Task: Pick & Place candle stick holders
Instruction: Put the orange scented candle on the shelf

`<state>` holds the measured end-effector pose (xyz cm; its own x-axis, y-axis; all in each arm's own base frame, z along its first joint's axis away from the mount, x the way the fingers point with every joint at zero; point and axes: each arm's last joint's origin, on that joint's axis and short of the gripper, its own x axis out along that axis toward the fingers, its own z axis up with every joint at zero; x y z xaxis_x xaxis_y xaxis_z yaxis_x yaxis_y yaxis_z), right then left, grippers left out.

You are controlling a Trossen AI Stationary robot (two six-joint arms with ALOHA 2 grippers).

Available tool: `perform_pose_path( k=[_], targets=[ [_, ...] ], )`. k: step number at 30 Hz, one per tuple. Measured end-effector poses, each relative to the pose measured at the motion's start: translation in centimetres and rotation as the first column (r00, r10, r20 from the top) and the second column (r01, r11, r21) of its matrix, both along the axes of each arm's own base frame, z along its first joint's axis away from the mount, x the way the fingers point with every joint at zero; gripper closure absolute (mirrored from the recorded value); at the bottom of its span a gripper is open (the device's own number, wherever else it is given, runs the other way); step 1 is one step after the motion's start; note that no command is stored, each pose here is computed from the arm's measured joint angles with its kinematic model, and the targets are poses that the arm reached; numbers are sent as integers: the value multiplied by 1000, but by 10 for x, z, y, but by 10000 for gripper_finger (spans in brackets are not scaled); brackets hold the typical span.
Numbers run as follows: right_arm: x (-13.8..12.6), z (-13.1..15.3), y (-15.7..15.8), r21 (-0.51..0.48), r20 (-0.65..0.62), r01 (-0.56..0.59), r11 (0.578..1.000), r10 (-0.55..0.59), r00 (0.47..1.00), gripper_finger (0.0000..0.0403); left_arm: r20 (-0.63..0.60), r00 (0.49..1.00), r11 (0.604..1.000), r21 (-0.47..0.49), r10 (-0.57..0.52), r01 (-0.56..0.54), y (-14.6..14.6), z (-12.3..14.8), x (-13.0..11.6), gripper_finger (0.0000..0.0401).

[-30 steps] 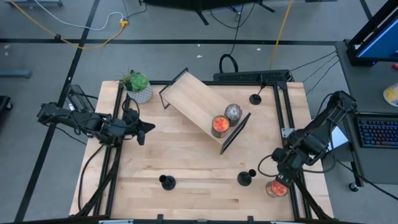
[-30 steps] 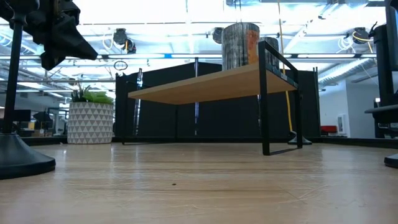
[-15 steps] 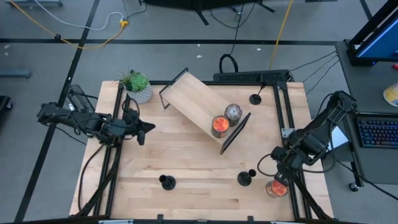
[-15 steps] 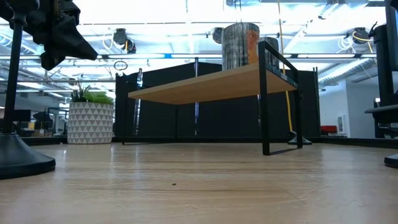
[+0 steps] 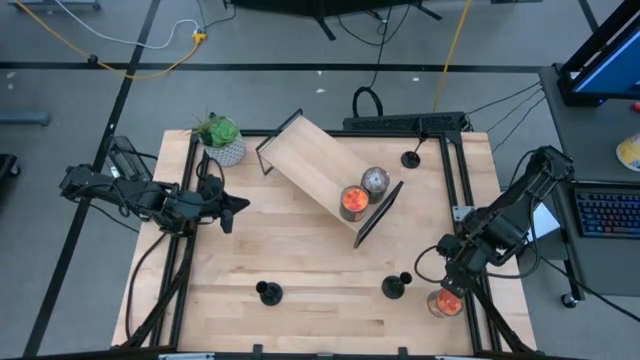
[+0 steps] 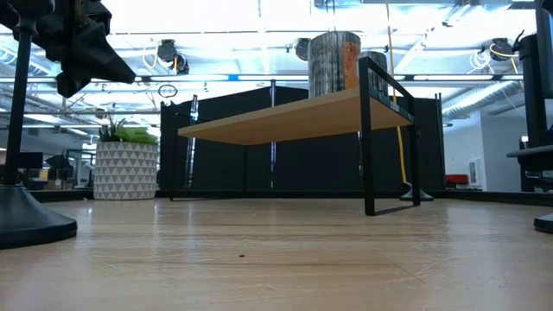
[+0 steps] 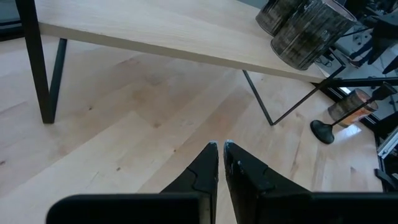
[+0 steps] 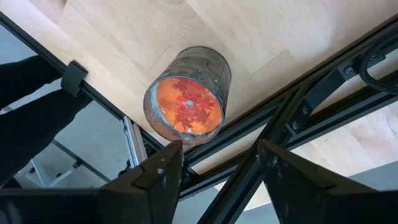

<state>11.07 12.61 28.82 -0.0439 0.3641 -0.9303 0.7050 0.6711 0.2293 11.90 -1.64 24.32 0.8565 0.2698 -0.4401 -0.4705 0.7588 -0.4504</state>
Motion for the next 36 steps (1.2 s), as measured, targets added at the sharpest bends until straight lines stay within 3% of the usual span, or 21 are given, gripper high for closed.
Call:
perform_pose_path(
  k=[15,23,36],
  targets=[
    [2,0,-1,-29,38,13,999,-12,999,192,-2,1000,1000,5,-1,1,0,0,0,368],
    [8,2,6,40,106,13,999,-18,994,191,-2,1000,1000,5,-1,1,0,0,0,368],
    [19,-14,21,23,22,-80,997,80,997,190,-8,1000,1000,12,-2,2,0,0,0,368]
  ],
)
